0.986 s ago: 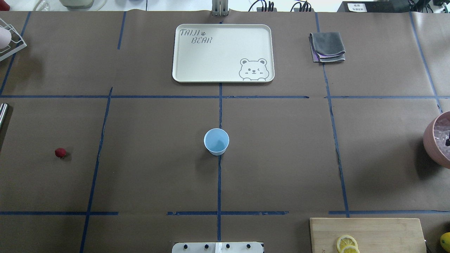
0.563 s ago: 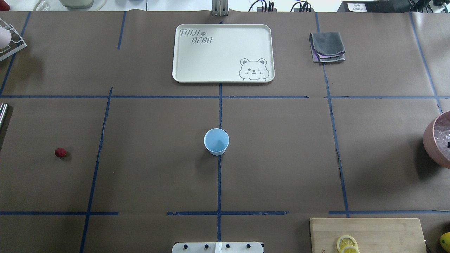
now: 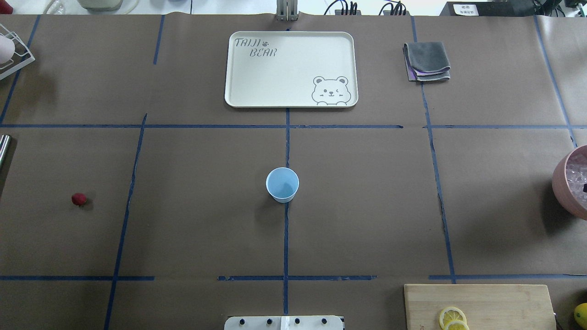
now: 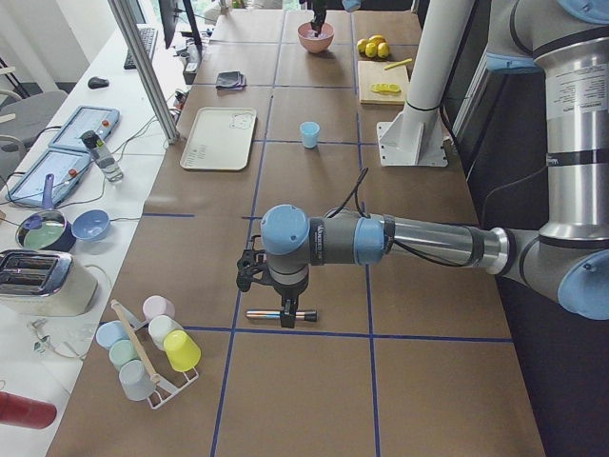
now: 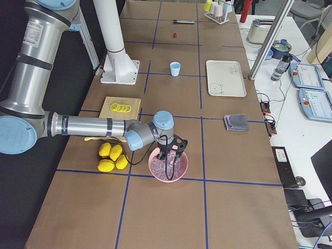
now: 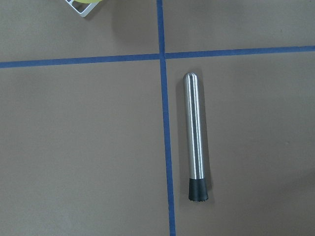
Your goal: Mash ice and strawberries in cup
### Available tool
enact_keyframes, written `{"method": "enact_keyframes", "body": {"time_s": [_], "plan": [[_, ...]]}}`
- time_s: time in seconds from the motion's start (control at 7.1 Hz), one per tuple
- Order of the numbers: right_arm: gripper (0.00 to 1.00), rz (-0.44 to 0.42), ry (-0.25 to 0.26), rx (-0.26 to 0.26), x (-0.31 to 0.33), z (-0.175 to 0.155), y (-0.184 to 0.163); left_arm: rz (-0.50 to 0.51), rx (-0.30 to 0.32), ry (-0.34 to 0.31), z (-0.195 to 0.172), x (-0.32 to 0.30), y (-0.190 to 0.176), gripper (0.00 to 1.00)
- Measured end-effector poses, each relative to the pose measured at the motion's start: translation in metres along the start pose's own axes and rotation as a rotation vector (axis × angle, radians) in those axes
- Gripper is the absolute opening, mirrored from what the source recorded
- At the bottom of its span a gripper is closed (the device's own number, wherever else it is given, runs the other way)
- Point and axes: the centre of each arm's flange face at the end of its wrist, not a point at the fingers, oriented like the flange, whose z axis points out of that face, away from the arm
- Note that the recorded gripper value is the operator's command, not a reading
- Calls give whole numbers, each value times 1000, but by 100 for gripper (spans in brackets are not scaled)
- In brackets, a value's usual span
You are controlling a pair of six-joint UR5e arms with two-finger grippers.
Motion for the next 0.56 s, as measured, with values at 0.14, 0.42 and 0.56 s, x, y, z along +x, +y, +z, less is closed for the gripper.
{"method": "enact_keyframes", "body": {"time_s": [0.14,0.42,0.56], "plan": [[0,-11,-30,20,-17,-17,5,0,0,0,0,0,0,100],[1,23,-112,34,-74,-50,24,2,3,14,-1,2,-1,100],[2,58,-164,12,-125,-56,38,2,4,23,-1,3,-1,100]]}}
